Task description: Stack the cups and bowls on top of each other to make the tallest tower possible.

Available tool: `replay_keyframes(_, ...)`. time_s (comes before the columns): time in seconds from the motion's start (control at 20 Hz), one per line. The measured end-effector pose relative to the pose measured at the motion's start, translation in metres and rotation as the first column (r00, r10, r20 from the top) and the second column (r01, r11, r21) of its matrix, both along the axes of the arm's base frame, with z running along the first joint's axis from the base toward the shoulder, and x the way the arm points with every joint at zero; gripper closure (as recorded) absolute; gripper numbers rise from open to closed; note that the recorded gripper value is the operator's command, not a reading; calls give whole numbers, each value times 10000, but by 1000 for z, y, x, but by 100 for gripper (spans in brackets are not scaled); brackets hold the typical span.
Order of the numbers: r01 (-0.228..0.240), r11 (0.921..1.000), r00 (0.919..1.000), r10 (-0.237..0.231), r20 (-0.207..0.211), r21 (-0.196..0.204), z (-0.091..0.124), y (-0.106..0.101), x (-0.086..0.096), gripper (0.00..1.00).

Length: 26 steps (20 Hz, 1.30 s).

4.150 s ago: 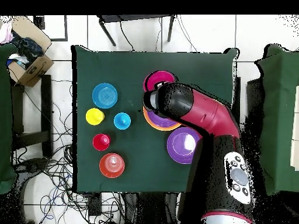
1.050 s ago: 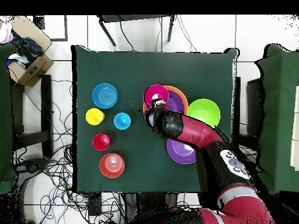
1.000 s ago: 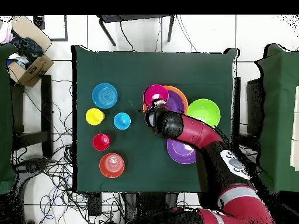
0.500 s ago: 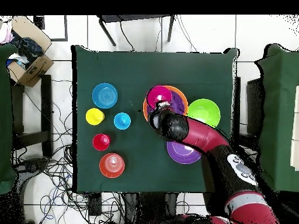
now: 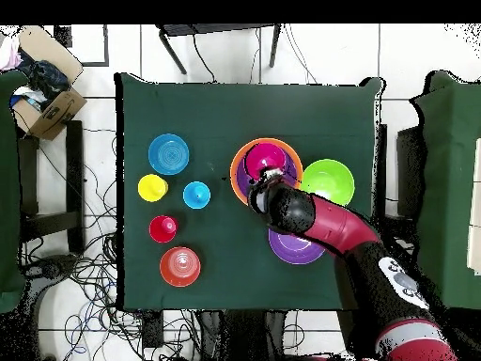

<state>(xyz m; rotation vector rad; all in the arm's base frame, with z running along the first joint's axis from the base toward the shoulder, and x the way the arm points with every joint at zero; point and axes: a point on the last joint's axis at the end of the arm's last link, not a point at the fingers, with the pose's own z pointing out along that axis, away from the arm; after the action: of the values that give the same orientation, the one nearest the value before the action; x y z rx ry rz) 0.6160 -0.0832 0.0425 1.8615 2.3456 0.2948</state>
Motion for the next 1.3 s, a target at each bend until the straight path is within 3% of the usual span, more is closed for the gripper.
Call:
replay_keyframes(0.55, -328, 9994, 9994, 328, -65, -51, -8, 2, -8, 100)
replay_keyframes(1.15, -746, 9971, 9972, 747, -80, 140, -60, 21, -31, 100)
replay_keyframes(1.3, -782, 9967, 9968, 784, -127, 213, -64, 22, -33, 100)
